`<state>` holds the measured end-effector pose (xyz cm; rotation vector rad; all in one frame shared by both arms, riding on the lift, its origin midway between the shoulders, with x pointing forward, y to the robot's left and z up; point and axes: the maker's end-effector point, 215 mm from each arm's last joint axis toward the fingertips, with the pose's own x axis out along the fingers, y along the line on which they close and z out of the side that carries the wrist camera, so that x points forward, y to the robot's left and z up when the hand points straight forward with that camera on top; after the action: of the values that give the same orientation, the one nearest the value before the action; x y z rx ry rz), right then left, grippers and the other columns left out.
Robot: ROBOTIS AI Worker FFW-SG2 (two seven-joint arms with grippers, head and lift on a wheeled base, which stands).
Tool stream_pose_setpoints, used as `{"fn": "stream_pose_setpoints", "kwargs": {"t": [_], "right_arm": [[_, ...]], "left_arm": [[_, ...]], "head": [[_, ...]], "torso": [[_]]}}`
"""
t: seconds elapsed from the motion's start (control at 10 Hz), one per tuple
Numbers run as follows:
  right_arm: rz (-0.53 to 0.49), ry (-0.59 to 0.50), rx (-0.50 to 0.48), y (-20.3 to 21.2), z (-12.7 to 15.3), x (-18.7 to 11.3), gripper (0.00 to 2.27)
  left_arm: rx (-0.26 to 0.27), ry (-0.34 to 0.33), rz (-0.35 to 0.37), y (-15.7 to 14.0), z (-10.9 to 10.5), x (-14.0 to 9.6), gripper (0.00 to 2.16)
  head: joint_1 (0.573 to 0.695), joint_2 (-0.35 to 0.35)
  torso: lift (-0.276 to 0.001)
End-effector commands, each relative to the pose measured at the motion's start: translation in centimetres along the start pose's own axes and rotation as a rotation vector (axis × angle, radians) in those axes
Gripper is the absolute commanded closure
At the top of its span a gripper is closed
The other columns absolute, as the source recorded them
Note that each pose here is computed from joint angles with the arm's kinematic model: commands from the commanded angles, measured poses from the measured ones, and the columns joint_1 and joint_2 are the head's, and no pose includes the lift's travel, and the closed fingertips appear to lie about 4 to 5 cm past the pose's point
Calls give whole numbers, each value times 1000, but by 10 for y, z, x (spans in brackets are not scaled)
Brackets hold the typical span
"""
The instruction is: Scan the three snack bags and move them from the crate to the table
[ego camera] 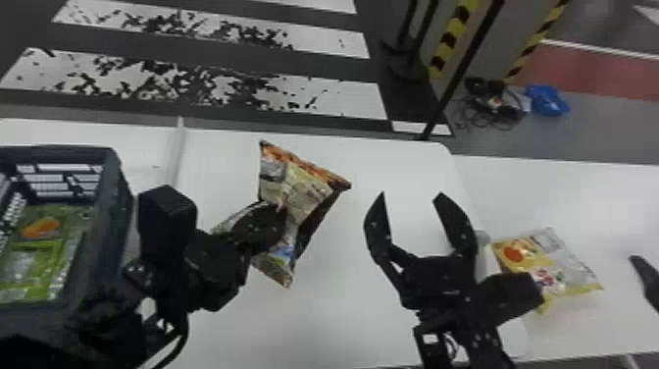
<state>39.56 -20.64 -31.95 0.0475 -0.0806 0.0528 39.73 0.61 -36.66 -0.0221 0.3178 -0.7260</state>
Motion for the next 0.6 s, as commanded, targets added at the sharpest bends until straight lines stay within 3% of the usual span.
{"fn": "stream_pose_setpoints", "kwargs": {"t": [0.0,0.2,0.4,0.5], "right_arm": [[-2,-13,5,1,8,0,73],[-15,-27,17,-6,16,-1,73],[-12,-32,21,-5,19,0,73],[-7,-34,23,-3,20,0,73]], "left_arm": [[36,44,-90,-43,-31,28,1956],[59,125,-156,-87,-80,50,1956],[86,115,-245,-131,-103,64,1956],[73,111,-280,-144,-111,73,1963]], "head": [[695,-271],[695,-349],[695,-350],[695,-350]], "torso": [[-62],[-62],[-62],[-62]]}}
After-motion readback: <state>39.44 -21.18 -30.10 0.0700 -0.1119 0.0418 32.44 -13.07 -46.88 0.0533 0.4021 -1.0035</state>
